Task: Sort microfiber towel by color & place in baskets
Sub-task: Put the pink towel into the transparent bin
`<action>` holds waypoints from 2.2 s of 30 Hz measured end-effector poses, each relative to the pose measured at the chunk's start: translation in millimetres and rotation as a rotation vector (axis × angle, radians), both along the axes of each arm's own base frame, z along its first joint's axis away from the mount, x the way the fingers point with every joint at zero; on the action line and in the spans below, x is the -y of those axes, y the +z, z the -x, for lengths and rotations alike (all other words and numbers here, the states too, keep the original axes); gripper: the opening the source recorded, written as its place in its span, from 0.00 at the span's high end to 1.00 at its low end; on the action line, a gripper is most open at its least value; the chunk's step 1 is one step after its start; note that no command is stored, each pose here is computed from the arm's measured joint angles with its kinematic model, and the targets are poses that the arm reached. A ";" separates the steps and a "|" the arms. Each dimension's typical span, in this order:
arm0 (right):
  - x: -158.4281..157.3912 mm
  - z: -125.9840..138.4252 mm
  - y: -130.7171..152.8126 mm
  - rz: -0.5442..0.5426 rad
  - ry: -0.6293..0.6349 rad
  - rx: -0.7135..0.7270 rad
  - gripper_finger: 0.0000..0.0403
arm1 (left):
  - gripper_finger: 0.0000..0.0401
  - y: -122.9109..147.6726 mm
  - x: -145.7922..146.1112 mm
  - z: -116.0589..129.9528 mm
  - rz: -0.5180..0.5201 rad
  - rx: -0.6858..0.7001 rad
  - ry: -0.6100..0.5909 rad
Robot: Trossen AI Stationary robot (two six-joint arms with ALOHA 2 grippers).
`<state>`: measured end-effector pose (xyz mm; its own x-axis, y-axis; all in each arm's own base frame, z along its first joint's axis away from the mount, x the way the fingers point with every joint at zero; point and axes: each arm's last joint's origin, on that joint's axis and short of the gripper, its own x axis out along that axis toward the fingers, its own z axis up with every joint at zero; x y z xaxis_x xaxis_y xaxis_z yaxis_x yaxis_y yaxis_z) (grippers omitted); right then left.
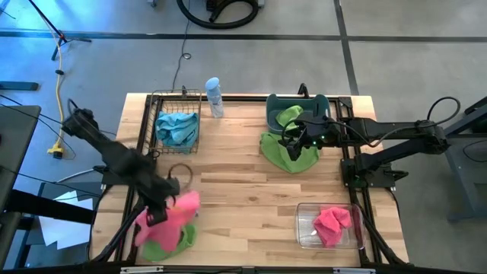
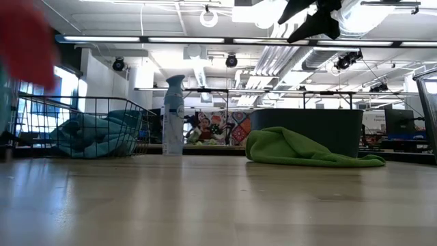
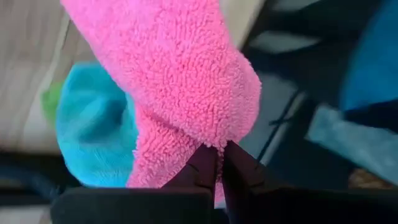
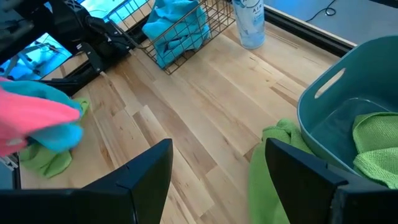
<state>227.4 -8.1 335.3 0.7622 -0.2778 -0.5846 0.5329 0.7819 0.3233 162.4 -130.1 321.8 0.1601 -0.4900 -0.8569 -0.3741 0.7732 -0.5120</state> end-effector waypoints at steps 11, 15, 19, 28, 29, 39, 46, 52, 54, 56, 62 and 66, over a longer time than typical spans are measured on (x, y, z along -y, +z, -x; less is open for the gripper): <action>-0.6 -5.4 7.5 -0.012 0.018 0.097 0.38 | 1.00 96.1 -46.5 8.3 -0.146 0.572 0.218; -1.5 -6.5 8.8 -0.030 0.043 0.115 0.38 | 1.00 94.0 -45.0 2.1 -0.132 0.538 0.182; -1.5 -6.3 8.5 -0.031 0.045 0.110 0.38 | 1.00 82.2 -27.7 -5.2 -0.080 0.413 0.098; -1.1 -6.2 8.7 -0.007 0.042 0.107 0.38 | 1.00 38.2 15.5 -20.4 -0.251 0.146 -0.119; -1.1 -6.3 8.6 -0.007 0.042 0.107 0.38 | 1.00 33.0 18.3 -24.6 -0.288 0.142 -0.145; -1.1 -5.9 8.2 -0.007 0.042 0.101 0.38 | 0.99 -0.9 19.2 -56.5 -0.515 0.069 -0.297; -1.1 -4.6 6.3 -0.008 0.043 0.076 0.38 | 0.96 -0.3 -2.6 -71.8 -0.560 0.093 -0.247; -1.3 -3.8 5.0 -0.007 0.054 0.059 0.38 | 0.86 6.6 -10.2 -68.3 -0.541 0.112 -0.250; -1.3 -3.7 4.8 -0.007 0.054 0.057 0.38 | 0.82 7.0 -12.4 -69.5 -0.558 0.123 -0.247; -1.3 -3.7 4.8 -0.007 0.054 0.056 0.38 | 0.77 7.2 -14.7 -71.6 -0.563 0.132 -0.243; -1.4 -3.5 4.4 -0.008 0.055 0.052 0.38 | 0.65 -0.3 -23.0 -79.0 -0.583 0.145 -0.211; -1.3 -3.5 4.4 -0.008 0.055 0.052 0.38 | 0.57 -18.2 -25.0 -82.1 -0.579 0.137 -0.226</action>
<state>230.9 -6.7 339.7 0.8055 -0.2303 -0.5460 0.4719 0.8067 0.3559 244.6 -105.1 303.6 0.2336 0.0117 -0.9723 -0.1304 0.9913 -0.0194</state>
